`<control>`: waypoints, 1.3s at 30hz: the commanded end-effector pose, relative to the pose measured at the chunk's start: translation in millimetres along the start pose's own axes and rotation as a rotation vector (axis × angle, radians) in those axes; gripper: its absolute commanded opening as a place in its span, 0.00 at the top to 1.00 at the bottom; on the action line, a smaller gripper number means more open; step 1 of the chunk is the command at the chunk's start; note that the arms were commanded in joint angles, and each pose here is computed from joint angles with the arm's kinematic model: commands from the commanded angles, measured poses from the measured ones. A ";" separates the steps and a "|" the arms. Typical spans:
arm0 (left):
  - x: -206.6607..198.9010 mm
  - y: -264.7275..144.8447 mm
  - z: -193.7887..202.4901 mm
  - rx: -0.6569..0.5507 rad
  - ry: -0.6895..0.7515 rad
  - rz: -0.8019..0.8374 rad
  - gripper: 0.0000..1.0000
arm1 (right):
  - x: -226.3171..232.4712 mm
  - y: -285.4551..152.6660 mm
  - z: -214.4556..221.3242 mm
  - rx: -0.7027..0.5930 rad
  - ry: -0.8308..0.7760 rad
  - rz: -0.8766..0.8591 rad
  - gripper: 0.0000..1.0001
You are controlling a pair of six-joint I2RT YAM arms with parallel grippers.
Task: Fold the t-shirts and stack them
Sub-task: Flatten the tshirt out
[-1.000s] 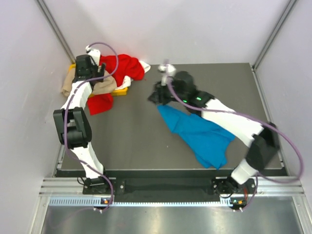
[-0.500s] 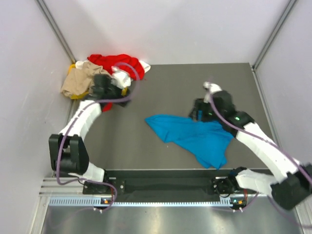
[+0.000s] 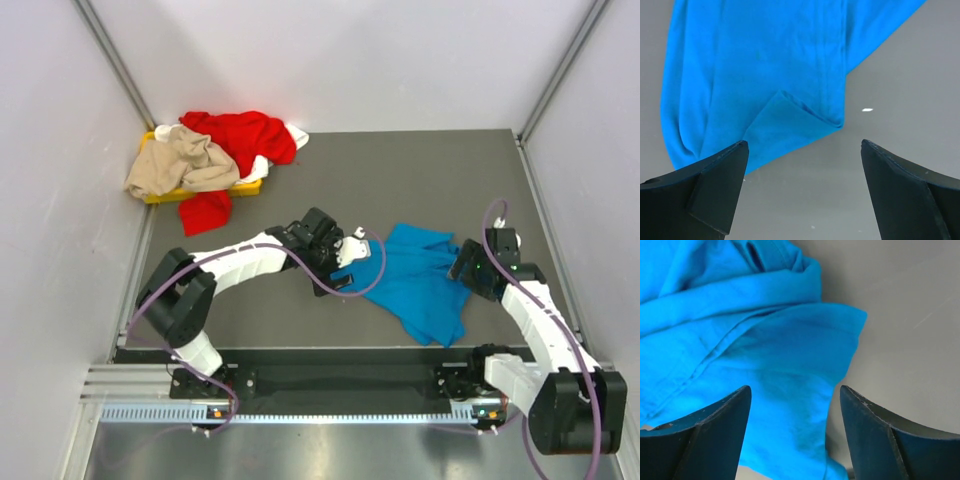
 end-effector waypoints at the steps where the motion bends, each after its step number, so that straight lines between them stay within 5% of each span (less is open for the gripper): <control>1: 11.7 7.9 8.5 0.018 0.117 -0.017 0.01 | -8.0 12.7 -8.7 -0.042 0.074 0.020 0.28; 8: 4.3 29.2 23.7 0.042 0.126 0.033 0.06 | -11.9 26.0 -23.4 -0.111 0.080 0.016 0.53; 11: 6.6 35.3 17.5 0.003 0.097 0.014 0.25 | 1.1 28.7 -34.5 -0.127 0.042 -0.041 0.86; 12: 6.8 34.8 15.8 -0.004 0.081 0.013 0.37 | 3.4 29.0 -37.4 -0.132 0.030 -0.051 0.98; 14: 8.5 31.9 12.4 -0.008 0.058 0.002 0.50 | 9.7 25.1 -47.0 -0.155 0.017 -0.071 1.00; 15: 10.0 30.9 10.1 -0.009 0.047 -0.003 0.80 | 11.2 21.5 -50.6 -0.163 0.002 -0.075 1.00; 16: 15.9 28.7 6.0 -0.012 0.035 -0.028 1.00 | 17.2 14.1 -60.9 -0.188 -0.004 -0.089 1.00; 21: 74.4 -18.2 -19.2 -0.049 -0.158 -0.271 1.00 | 44.6 -38.9 -101.6 -0.296 -0.075 -0.176 1.00; 27: 159.6 -192.5 -63.0 -0.264 -0.392 -0.556 1.00 | 101.6 -198.3 -168.3 -0.566 -0.225 -0.418 1.00; 33: 140.3 -323.8 -80.3 -0.363 -0.375 -0.751 1.00 | 125.0 -334.8 -173.9 -0.786 -0.325 -0.641 1.00; 39: 113.4 -426.5 -84.9 -0.376 -0.387 -1.022 1.00 | 138.7 -404.1 -150.3 -0.826 -0.389 -0.842 1.00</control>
Point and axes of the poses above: each gripper's point midway between its finger pads, its own y axis out along the fingers, its own x axis along the line the jaws close on, z = x × y, the point moved 2 cm from there along -y, back along the fingers, and after that the axes turned 6 degrees about y, right-handed, at the moved point
